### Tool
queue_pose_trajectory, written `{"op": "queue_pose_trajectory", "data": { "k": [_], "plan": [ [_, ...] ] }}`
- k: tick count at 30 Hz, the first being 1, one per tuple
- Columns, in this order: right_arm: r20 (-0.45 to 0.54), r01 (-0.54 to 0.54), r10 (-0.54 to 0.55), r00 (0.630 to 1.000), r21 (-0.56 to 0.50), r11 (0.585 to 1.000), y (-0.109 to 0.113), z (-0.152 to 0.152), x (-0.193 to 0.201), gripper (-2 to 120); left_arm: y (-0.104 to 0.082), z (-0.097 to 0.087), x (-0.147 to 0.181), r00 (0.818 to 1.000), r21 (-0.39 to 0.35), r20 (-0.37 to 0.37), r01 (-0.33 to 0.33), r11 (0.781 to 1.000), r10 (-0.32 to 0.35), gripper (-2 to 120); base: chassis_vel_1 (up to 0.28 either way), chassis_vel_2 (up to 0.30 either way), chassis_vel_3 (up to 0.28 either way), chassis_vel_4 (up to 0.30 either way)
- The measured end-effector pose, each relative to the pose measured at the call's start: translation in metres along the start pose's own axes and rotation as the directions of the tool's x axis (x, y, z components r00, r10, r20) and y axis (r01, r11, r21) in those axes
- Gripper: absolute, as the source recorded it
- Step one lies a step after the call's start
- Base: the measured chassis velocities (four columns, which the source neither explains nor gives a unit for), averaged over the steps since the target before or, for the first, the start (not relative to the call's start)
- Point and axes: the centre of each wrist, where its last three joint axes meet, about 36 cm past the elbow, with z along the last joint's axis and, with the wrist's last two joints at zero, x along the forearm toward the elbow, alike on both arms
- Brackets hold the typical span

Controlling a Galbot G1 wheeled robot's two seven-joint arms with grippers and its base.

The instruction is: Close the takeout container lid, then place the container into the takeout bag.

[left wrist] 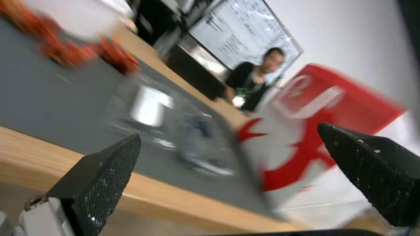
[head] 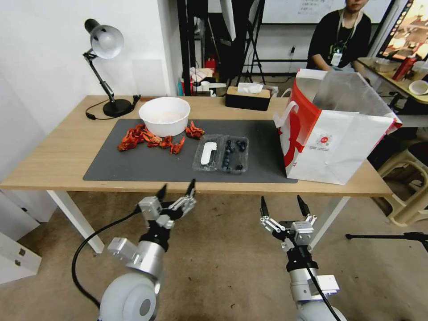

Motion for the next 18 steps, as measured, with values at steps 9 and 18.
{"op": "queue_pose_trajectory", "data": {
  "k": [9,18],
  "plan": [
    [-0.011,-0.031,0.031,0.999,0.015,0.999,-0.005,0.002,-0.003,100,-0.017,-0.032,-0.045,0.982,0.384,-0.190,0.078,0.920,-0.004,100,0.000,0.000,0.000,0.000],
    [-0.020,-0.060,0.060,0.998,0.023,0.998,-0.009,0.003,-0.006,100,-0.011,-0.035,-0.102,0.964,0.444,-0.266,0.142,0.885,-0.021,100,0.000,0.000,0.000,0.000]
  ]
}}
